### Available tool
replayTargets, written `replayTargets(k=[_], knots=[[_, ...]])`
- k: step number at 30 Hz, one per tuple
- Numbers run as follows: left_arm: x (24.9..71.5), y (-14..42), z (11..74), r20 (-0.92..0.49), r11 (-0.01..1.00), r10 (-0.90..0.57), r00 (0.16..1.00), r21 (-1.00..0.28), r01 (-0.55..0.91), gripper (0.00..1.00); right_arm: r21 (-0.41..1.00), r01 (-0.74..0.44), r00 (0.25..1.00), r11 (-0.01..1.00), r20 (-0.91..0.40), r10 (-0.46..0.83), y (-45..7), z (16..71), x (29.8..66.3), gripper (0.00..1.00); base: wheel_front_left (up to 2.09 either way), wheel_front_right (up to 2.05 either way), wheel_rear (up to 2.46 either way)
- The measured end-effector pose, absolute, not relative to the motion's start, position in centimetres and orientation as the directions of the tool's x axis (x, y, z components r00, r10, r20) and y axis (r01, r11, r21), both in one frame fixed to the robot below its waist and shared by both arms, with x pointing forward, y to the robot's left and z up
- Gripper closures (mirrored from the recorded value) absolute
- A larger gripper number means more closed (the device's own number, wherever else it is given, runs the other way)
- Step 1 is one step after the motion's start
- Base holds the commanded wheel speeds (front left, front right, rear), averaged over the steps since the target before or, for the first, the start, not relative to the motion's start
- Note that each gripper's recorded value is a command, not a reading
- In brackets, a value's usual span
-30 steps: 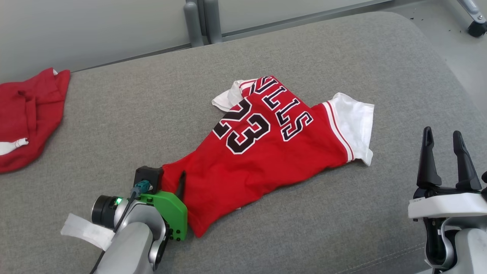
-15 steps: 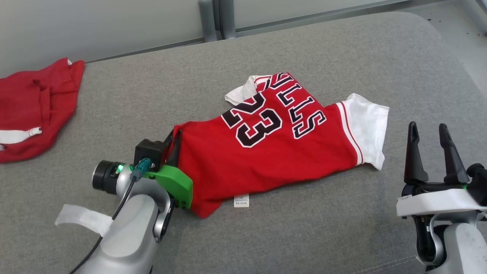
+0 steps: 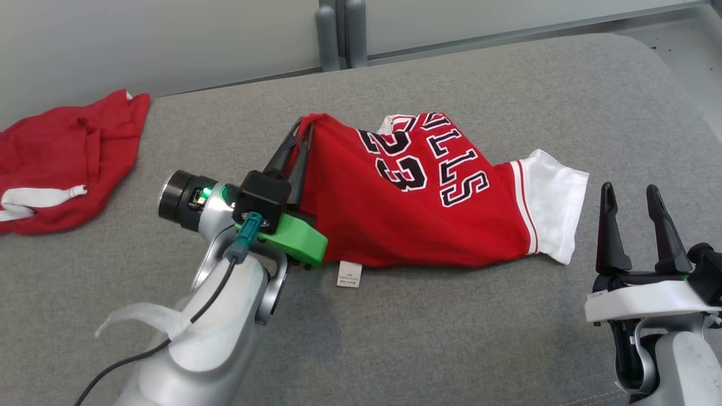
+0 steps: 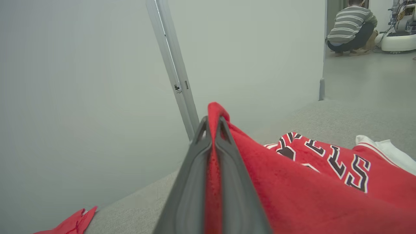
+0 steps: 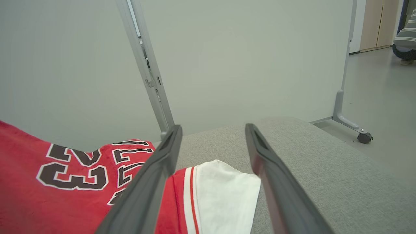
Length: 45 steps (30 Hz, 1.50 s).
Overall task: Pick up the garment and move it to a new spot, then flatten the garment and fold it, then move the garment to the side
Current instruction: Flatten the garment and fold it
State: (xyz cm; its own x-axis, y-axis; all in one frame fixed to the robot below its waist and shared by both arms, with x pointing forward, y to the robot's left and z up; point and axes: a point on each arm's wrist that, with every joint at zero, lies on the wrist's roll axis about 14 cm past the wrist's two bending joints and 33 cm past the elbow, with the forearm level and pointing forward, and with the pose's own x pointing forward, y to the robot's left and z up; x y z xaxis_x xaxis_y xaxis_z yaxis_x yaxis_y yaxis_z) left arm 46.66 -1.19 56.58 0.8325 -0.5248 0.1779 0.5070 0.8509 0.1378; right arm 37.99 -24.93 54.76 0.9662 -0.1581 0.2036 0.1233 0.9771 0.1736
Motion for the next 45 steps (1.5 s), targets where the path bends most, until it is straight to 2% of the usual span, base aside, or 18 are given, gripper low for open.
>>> replayTargets(k=[7,17,25,32,38,45], knots=[[44.1,-2.9,60.7,0.264,0.823,-0.567,0.78,0.217,0.525,1.0,0.162,0.112,0.964,0.98,0.22,-0.147,-24.6,55.3,37.9,0.0,0.0,0.0,0.0],[42.8,-3.1,60.0,0.195,0.822,-0.566,0.801,0.207,0.53,1.0,0.134,0.101,0.972,0.986,0.2,-0.127,-24.1,54.6,38.4,0.0,0.0,0.0,0.0],[47.6,-0.8,55.0,0.038,0.832,-0.527,0.849,0.227,0.506,1.0,0.124,0.086,0.974,0.989,0.198,-0.109,-23.7,54.5,40.1,0.0,0.0,0.0,0.0],[52.2,0.0,52.0,-0.037,0.819,-0.513,0.858,0.277,0.502,1.0,0.119,0.081,0.975,0.99,0.196,-0.104,-23.7,54.3,41.3,0.0,0.0,0.0,0.0],[56.5,-1.2,50.2,-0.069,0.789,-0.531,0.845,0.323,0.522,1.0,0.113,0.11,0.977,0.987,0.171,-0.128,-24.7,53.5,41.6,0.0,0.0,0.0,0.0],[58.6,-2.7,46.2,-0.156,0.771,-0.537,0.829,0.308,0.557,0.99,0.1,0.151,0.977,0.984,0.135,-0.163,-26.1,52.4,41.4,0.0,0.0,0.0,0.0]])
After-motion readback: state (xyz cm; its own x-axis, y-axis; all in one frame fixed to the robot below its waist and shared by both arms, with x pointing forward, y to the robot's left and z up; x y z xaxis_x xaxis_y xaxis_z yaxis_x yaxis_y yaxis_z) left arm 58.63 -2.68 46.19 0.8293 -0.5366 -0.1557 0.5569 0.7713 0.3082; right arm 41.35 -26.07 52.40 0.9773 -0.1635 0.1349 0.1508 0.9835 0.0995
